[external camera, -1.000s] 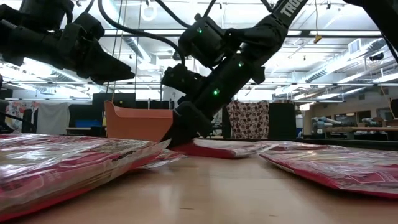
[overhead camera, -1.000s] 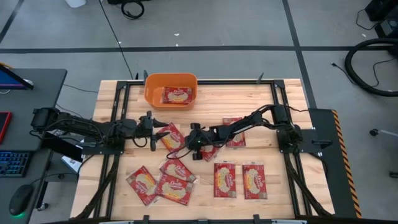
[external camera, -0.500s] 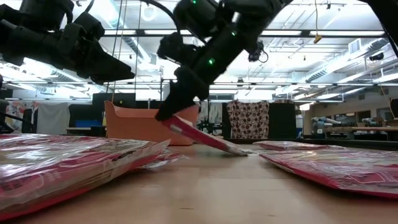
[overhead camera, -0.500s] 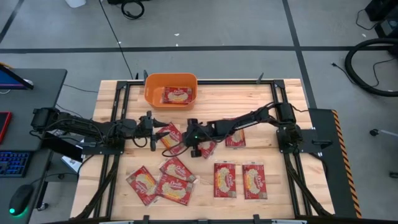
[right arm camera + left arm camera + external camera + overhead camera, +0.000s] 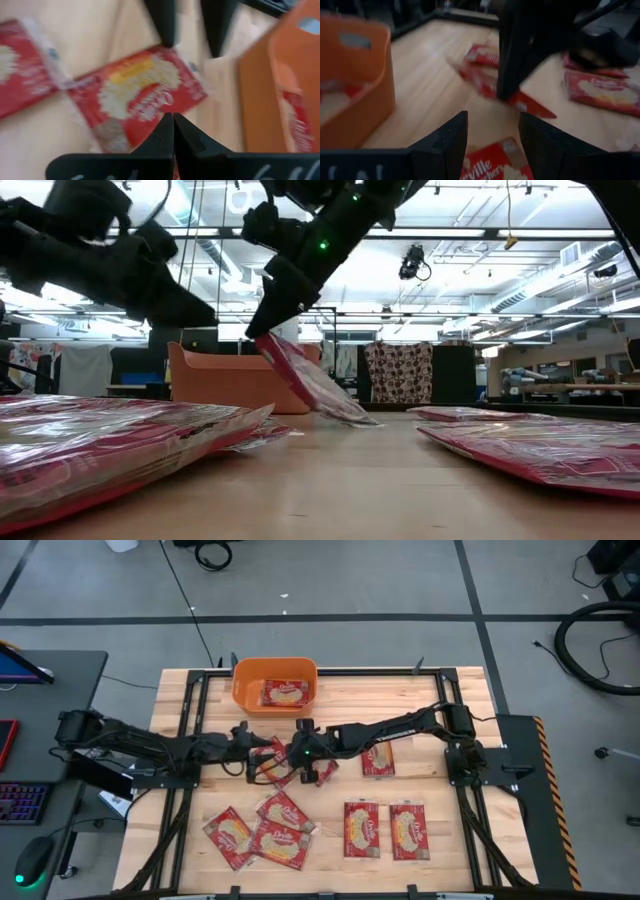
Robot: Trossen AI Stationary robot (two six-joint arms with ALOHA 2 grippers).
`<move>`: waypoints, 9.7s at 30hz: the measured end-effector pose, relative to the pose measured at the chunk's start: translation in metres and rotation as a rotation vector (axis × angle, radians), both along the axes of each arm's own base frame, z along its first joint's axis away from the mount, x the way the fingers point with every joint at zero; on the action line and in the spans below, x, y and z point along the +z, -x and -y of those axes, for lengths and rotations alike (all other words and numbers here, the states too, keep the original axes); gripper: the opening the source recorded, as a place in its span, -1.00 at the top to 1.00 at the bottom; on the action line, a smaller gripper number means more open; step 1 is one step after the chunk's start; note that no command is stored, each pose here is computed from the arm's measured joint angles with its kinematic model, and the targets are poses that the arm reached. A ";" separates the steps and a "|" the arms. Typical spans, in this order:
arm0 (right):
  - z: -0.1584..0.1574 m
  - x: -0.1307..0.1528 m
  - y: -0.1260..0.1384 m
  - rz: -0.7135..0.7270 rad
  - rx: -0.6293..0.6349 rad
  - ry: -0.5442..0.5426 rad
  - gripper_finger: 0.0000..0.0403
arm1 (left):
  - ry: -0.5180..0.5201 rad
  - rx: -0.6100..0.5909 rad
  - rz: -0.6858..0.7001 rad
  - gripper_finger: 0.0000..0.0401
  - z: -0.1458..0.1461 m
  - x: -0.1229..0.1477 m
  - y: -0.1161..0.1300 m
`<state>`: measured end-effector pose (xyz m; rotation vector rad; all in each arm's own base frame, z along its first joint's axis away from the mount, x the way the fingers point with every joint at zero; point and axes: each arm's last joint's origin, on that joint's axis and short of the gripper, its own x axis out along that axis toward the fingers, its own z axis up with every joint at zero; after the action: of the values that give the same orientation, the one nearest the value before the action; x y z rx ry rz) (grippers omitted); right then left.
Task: Sort popcorn bags into baskets
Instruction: Put the popcorn bag into the orange bin
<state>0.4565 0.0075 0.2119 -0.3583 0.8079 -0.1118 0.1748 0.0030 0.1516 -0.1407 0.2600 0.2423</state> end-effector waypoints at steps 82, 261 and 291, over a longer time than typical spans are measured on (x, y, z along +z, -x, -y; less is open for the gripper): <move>-0.005 0.109 0.093 0.068 -0.281 -0.015 0.04 | 0.092 0.109 -0.391 0.87 -0.035 0.048 -0.069; -0.004 -0.011 0.191 0.617 0.032 -0.182 0.07 | -0.259 0.445 -1.212 0.78 -0.190 0.102 -0.097; -0.005 -0.013 0.191 0.607 0.034 -0.231 0.07 | 0.095 -0.385 -0.955 0.18 0.043 0.103 -0.150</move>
<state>0.2654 0.0124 0.1989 -0.1047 0.2094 -0.0877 0.3244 -0.0398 0.2546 -0.0572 1.2354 -0.1071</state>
